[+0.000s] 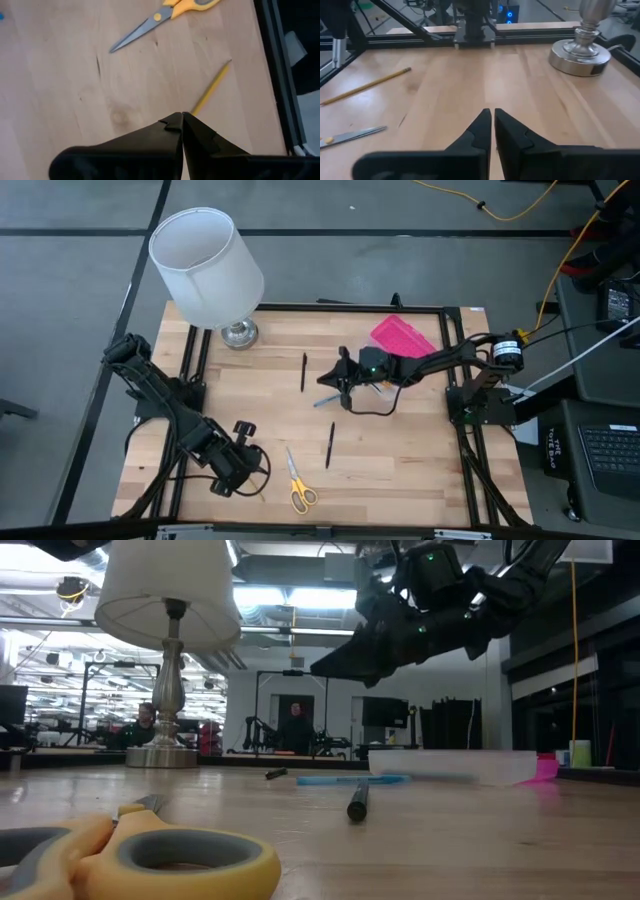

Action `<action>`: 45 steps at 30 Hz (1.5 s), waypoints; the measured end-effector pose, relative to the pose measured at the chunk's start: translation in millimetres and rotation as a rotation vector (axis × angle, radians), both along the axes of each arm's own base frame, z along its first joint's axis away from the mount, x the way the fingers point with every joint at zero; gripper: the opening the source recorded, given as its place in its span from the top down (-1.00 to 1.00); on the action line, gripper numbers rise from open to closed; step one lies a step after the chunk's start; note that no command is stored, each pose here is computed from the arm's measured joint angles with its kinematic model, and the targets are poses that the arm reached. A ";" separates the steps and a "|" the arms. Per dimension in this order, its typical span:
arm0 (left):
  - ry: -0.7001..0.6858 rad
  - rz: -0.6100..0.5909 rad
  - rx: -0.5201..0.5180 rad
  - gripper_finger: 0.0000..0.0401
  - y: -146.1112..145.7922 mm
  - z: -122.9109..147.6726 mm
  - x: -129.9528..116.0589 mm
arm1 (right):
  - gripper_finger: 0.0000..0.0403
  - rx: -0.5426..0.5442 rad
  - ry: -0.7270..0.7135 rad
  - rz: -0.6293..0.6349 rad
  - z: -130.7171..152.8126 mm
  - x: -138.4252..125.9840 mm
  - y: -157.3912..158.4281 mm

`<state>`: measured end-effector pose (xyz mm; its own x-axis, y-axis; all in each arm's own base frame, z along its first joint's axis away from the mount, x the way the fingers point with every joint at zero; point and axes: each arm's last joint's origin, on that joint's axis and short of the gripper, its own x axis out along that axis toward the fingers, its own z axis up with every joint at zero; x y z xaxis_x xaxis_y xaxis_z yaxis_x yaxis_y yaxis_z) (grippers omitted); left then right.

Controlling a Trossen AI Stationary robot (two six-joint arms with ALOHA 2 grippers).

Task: Pick & place school supplies into a supply box
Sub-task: Put the yellow pencil into the pink supply box

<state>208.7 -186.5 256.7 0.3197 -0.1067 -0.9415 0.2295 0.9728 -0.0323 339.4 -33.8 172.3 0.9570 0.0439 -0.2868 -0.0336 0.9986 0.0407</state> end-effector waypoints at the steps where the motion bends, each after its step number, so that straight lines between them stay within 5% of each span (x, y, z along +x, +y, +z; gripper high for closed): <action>1: 0.000 -0.008 0.002 0.98 -0.1 0.0 -0.1 | 0.86 0.001 0.000 0.004 0.0 0.1 1.4; 15: -0.006 -0.039 0.015 0.94 0.1 0.0 0.0 | 0.86 0.002 -0.005 0.026 0.5 0.9 9.1; 29: -0.032 0.000 0.041 0.27 -0.1 0.1 -0.5 | 0.86 0.001 -0.005 0.026 0.5 0.9 9.1; 45: -0.025 -0.081 0.047 0.28 -10.4 -43.0 -21.6 | 0.86 0.001 -0.004 0.025 0.6 0.8 9.0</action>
<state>187.1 -196.8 213.7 0.3350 -0.0887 -0.9380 0.3074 0.9514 0.0198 340.3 -24.8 172.9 0.9568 0.0682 -0.2825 -0.0588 0.9974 0.0415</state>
